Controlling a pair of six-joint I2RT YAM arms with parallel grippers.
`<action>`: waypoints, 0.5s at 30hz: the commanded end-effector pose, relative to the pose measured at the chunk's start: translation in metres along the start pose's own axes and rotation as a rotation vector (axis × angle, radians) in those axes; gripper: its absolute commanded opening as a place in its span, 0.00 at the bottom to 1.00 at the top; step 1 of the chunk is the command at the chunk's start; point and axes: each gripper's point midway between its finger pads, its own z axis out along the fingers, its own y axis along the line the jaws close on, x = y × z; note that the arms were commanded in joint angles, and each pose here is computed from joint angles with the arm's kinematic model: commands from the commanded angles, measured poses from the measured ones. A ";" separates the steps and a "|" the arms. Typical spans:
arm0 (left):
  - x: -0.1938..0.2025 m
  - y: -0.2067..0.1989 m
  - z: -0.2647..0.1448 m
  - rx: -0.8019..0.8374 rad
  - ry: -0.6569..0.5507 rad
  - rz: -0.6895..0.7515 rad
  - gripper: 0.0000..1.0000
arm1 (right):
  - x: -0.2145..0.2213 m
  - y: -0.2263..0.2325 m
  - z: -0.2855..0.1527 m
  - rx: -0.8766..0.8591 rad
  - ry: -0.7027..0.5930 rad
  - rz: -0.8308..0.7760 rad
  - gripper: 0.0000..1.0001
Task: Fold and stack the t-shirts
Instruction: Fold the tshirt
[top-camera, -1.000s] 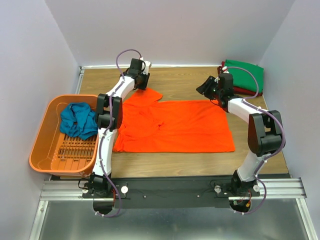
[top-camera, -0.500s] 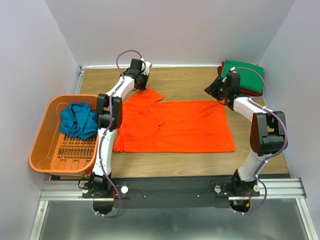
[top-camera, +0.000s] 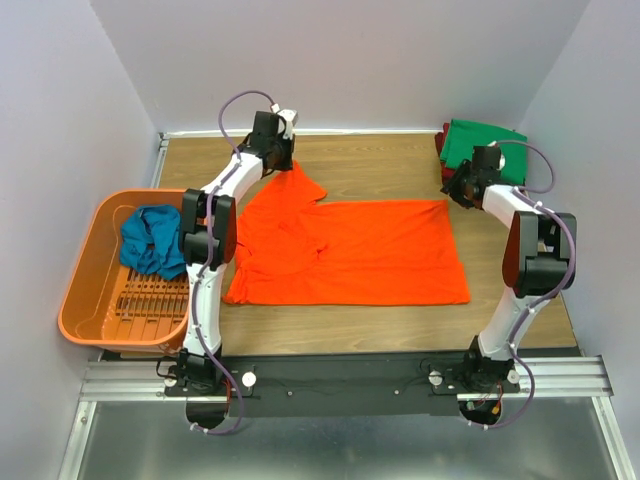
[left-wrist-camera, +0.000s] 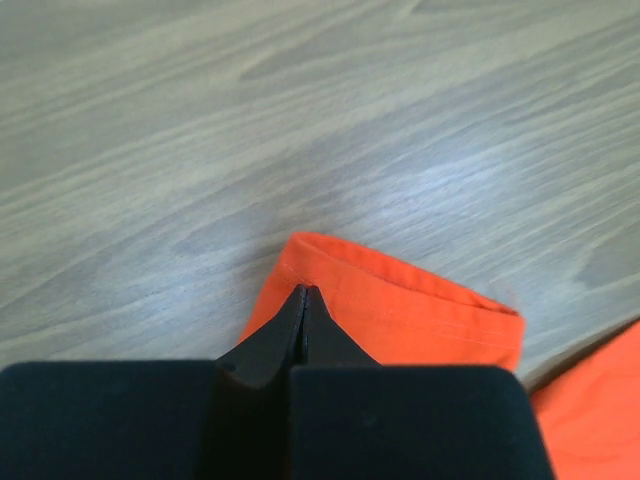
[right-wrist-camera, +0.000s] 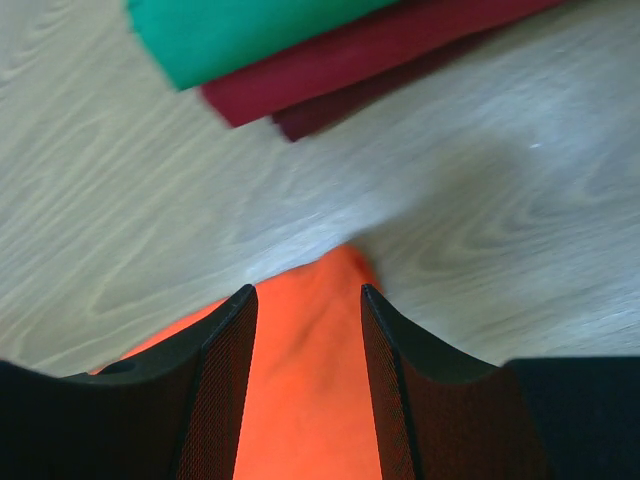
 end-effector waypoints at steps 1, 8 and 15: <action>-0.055 -0.013 -0.027 0.040 -0.172 -0.035 0.00 | 0.004 -0.036 0.012 0.134 0.035 -0.008 0.53; -0.052 -0.014 -0.025 0.048 -0.174 -0.052 0.00 | 0.016 -0.037 0.032 0.109 0.097 0.005 0.47; -0.056 -0.016 -0.028 0.056 -0.187 -0.057 0.00 | 0.022 -0.040 0.036 0.117 0.114 0.010 0.38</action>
